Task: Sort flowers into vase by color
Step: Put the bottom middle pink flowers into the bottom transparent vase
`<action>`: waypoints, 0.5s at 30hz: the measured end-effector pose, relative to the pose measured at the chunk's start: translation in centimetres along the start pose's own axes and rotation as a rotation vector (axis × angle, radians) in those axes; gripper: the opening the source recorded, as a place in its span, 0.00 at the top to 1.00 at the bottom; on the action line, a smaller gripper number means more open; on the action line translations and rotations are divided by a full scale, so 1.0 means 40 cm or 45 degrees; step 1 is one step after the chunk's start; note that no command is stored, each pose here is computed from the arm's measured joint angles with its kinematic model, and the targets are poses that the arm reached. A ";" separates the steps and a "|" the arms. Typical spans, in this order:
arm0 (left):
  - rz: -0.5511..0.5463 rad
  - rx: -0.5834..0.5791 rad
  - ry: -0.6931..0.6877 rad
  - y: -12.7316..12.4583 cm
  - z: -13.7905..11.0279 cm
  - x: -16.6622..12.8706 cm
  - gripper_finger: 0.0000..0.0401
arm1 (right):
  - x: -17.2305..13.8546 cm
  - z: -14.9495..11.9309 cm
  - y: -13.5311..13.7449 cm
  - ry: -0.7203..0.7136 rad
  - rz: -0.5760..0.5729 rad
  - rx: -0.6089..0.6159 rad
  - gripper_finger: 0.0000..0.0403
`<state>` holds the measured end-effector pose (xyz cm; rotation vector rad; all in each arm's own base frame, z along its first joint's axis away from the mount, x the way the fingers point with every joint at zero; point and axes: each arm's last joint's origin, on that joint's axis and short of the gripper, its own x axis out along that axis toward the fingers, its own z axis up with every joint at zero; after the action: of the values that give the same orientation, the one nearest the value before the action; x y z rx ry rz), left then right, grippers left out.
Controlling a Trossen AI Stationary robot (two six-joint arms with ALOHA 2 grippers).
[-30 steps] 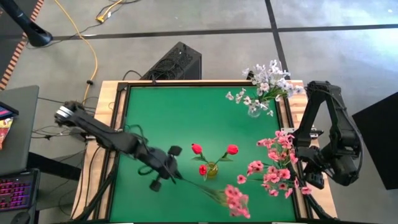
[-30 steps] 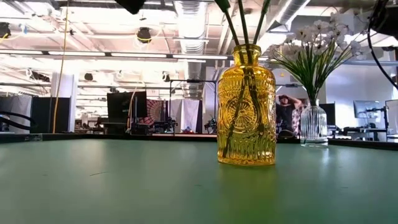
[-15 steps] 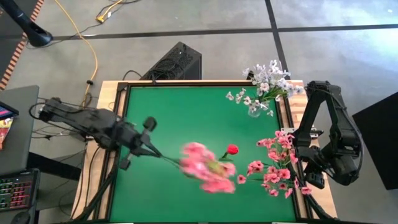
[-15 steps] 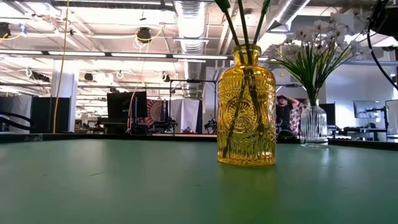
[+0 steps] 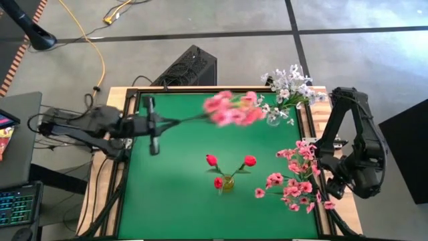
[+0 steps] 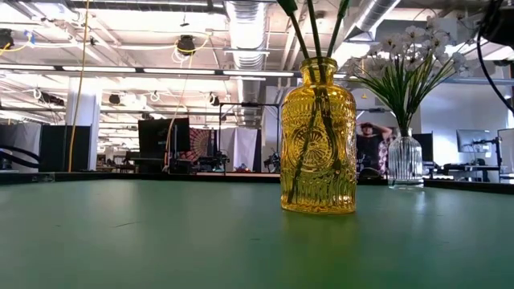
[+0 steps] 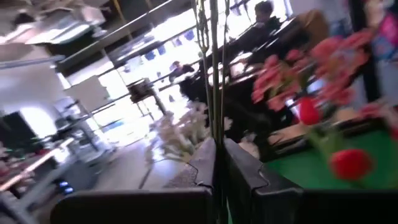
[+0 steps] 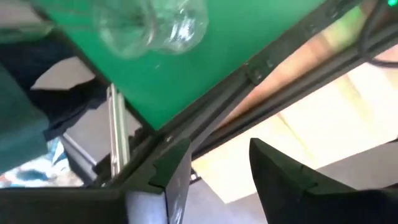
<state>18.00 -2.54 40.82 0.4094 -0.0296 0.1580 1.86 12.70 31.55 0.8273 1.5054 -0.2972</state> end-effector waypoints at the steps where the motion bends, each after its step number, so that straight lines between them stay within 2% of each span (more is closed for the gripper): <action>1: 0.013 0.018 0.008 0.006 -0.008 0.018 1.00 | 0.001 0.004 0.001 -0.014 -0.013 0.013 0.54; 7: -0.101 0.051 -0.166 0.069 -0.040 0.100 1.00 | 0.002 0.029 -0.003 -0.085 -0.083 0.084 0.61; 11: -0.161 -0.017 -0.219 0.134 -0.077 0.133 1.00 | -0.001 0.055 -0.018 -0.169 -0.192 0.144 0.65; 15: -0.238 -0.140 -0.284 0.187 -0.108 0.159 1.00 | 0.000 0.074 -0.014 -0.240 -0.173 0.167 0.70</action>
<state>23.08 6.91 40.18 0.3166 -0.2180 -0.0740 3.75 10.42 30.98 0.7786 1.3781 -0.5651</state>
